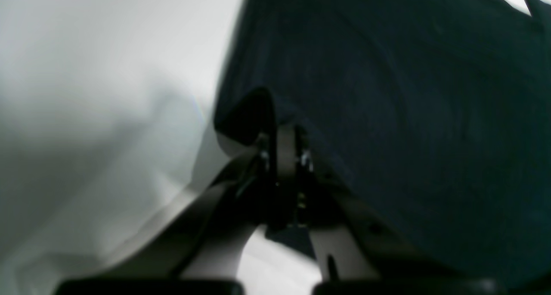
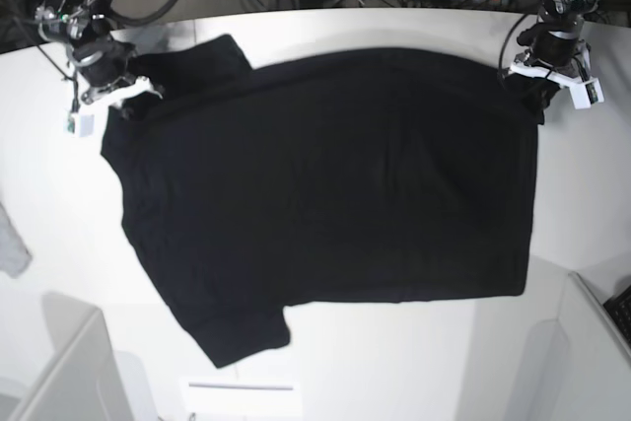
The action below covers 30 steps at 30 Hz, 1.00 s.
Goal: Fold the T-shirt properly
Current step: 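Lift the shoulder corners and pull them toward the robot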
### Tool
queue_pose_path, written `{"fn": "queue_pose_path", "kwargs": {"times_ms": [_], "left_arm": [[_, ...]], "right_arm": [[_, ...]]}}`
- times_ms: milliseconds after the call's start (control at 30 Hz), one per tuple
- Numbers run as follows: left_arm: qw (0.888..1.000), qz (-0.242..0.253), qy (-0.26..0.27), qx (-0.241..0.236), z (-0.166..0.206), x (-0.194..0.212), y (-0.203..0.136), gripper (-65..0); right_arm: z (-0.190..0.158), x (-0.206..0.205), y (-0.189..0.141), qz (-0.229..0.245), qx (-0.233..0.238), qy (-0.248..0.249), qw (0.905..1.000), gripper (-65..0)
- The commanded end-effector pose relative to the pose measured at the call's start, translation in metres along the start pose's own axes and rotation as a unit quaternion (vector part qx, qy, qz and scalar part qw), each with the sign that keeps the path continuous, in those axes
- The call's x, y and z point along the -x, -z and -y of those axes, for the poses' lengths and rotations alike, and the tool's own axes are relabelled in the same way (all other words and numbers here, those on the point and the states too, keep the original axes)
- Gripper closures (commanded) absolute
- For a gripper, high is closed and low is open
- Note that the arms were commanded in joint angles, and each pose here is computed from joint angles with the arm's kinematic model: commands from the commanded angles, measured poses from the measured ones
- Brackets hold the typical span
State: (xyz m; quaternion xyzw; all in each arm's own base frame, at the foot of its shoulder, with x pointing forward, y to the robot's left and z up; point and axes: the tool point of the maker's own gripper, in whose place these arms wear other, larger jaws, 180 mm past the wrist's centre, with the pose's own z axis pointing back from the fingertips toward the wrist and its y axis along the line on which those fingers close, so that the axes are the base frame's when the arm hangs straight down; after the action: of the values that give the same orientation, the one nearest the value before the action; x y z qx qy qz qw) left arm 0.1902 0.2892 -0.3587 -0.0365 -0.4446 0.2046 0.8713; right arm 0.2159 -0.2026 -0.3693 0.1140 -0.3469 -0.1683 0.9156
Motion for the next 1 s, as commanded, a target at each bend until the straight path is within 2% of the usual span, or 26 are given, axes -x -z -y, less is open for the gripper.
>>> {"fn": "queue_pose_path", "kwargs": {"times_ms": [0, 300, 867, 967], "left_arm": [[1.0, 0.017, 0.006, 0.003, 0.001, -0.014, -0.001, 0.0], [1.0, 0.027, -0.001, 0.006, 0.004, -0.032, 0.01, 0.0], [0.998, 0.054, -0.028, 0.008, 0.006, -0.054, 0.036, 0.0], [0.997, 0.056, -0.042, -0.01, 0.001, -0.057, 0.038, 0.0]], "right_arm": [[-0.004, -0.017, -0.001, 0.025, -0.007, -0.004, 0.9996, 0.0], [-0.029, -0.055, 0.018, 0.034, -0.041, -0.002, 0.9986, 0.0], [-0.044, -0.09, 0.07, 0.019, -0.08, 0.043, 0.9957, 0.0], [-0.046, -0.093, 0.079, 0.013, -0.086, 0.05, 0.995, 0.0]]}}
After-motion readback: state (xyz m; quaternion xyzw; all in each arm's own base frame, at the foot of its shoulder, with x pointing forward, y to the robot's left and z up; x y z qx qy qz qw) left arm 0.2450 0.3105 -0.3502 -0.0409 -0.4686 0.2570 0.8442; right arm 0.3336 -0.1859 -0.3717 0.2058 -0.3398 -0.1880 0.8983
